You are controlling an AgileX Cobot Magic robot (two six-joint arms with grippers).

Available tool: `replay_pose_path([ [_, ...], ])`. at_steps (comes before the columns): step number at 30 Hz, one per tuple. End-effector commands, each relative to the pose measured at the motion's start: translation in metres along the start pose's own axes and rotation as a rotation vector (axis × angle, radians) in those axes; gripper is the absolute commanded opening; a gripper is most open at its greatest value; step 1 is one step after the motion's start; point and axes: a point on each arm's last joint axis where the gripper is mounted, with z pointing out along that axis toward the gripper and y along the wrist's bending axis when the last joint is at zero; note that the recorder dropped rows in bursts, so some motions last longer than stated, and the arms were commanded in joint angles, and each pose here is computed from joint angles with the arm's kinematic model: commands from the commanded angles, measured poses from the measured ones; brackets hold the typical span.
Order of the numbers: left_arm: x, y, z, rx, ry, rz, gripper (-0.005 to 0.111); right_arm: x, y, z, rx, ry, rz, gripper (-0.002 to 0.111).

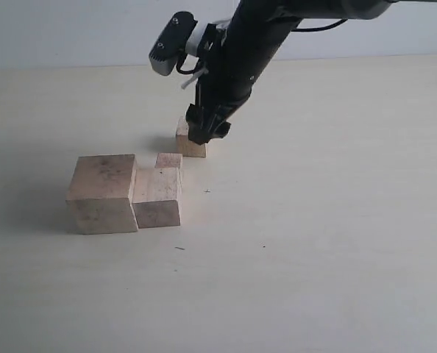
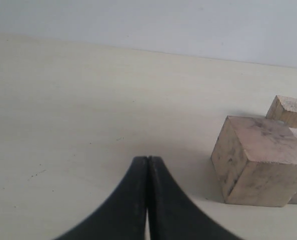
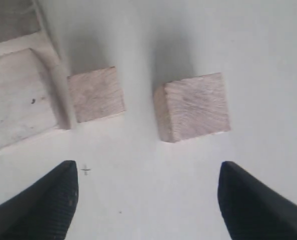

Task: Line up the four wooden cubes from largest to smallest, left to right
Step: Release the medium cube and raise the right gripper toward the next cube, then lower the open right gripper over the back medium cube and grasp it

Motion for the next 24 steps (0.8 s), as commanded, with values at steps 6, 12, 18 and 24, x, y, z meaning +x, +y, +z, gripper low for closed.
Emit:
replay_pose_path([
  [6,0.000,0.000,0.000,0.007,-0.015,0.007,0.000,-0.009,-0.014,0.009,0.133,-0.138,0.416,0.068],
  [12,0.000,0.000,0.000,0.007,-0.015,0.007,0.000,-0.008,-0.019,0.007,0.167,-0.161,0.712,0.060],
  [18,0.000,0.000,0.000,0.007,-0.015,0.007,0.000,-0.025,-0.022,0.011,0.058,-0.167,0.881,0.078],
  [24,0.000,0.000,0.000,0.007,-0.015,0.007,0.000,-0.028,-0.027,0.030,0.031,-0.100,1.013,0.078],
])
